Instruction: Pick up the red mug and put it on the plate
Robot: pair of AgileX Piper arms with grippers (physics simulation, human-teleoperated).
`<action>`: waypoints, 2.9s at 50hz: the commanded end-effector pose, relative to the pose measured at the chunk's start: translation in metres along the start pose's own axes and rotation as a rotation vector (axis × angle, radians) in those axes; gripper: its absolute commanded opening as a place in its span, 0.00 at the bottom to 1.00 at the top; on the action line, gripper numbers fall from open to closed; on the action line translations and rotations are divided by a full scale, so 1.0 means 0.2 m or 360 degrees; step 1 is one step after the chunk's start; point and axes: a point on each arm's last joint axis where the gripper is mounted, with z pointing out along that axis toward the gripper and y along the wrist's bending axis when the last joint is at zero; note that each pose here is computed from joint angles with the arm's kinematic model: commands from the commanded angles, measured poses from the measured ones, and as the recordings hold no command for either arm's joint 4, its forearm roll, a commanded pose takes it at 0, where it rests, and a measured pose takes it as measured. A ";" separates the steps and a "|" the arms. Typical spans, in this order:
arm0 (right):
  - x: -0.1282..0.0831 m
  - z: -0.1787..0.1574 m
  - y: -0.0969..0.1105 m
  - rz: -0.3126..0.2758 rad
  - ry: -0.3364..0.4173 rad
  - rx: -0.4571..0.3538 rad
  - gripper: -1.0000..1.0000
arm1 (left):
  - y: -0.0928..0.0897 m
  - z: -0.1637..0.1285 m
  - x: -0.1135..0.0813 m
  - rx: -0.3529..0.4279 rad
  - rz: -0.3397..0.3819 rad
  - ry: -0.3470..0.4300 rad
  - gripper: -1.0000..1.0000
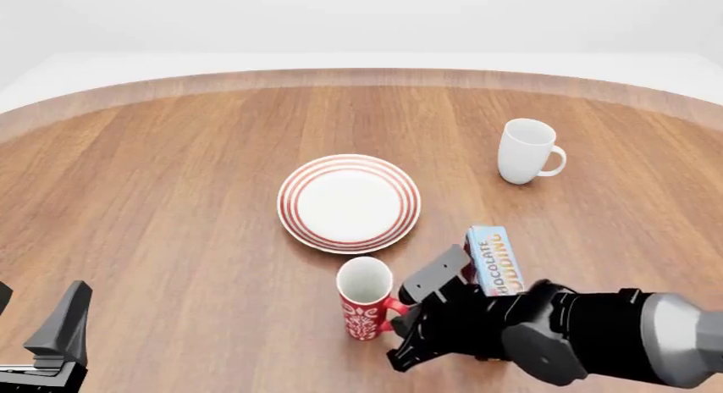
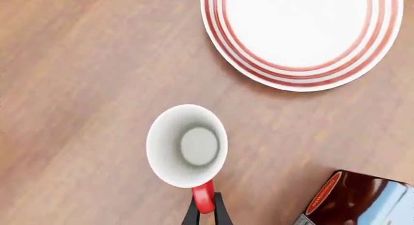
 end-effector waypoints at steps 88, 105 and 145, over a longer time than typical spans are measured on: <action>-0.61 -0.29 -0.24 -0.0106 -0.0467 0.0229 0.00 | 0.00 0.00 0.00 0.0000 0.0000 0.0000 1.00; -0.65 -0.16 -0.30 -0.0072 -0.0469 0.0257 0.00 | 0.00 0.00 0.00 0.0000 0.0000 0.0000 1.00; -0.79 0.14 -0.46 -0.0011 -0.0452 0.0320 0.00 | 0.00 0.00 0.00 0.0000 0.0000 0.0000 1.00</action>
